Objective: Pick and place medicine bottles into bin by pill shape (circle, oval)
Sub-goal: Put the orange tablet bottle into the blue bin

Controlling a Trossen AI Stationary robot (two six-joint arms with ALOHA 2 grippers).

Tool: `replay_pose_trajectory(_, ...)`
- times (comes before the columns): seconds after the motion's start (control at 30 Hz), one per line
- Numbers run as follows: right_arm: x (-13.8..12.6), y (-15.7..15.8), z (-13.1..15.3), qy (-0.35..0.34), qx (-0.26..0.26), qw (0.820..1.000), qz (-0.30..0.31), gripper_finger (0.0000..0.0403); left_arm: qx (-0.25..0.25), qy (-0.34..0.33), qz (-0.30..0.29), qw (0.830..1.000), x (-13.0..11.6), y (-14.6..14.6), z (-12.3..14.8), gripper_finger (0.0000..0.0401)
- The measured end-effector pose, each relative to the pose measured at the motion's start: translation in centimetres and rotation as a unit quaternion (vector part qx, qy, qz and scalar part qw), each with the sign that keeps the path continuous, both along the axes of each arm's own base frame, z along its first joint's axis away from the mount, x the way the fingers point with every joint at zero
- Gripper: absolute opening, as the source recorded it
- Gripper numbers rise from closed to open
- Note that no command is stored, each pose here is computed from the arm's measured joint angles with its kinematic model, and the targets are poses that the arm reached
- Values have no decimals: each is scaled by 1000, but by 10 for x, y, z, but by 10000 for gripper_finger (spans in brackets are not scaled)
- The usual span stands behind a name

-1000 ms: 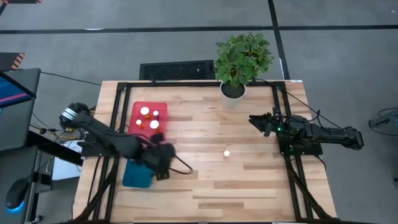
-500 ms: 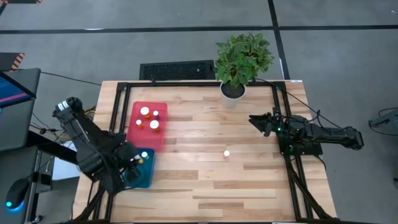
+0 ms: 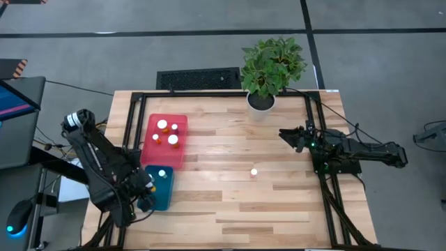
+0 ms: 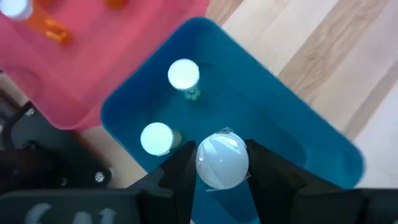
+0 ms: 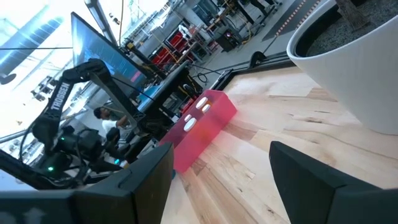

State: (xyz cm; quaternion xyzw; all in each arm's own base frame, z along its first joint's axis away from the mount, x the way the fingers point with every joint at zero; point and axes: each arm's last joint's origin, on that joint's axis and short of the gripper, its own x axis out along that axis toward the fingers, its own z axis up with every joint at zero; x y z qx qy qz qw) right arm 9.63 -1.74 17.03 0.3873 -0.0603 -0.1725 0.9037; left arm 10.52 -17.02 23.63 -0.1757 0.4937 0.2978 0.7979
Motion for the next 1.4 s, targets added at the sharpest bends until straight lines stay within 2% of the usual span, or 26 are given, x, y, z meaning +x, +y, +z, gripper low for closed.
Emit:
replay_pose_trajectory(0.33,0,0,0,0,1,1000,-1,276,5,17,-12,1000,-5,4,-25,116)
replay_pose_trajectory(0.87,0,0,0,0,1,1000,-1,276,5,33,-27,999,-7,7,-41,116)
replay_pose_trajectory(1.4,0,0,0,0,0,1000,-4,276,25,66,-26,997,-3,-3,-59,116)
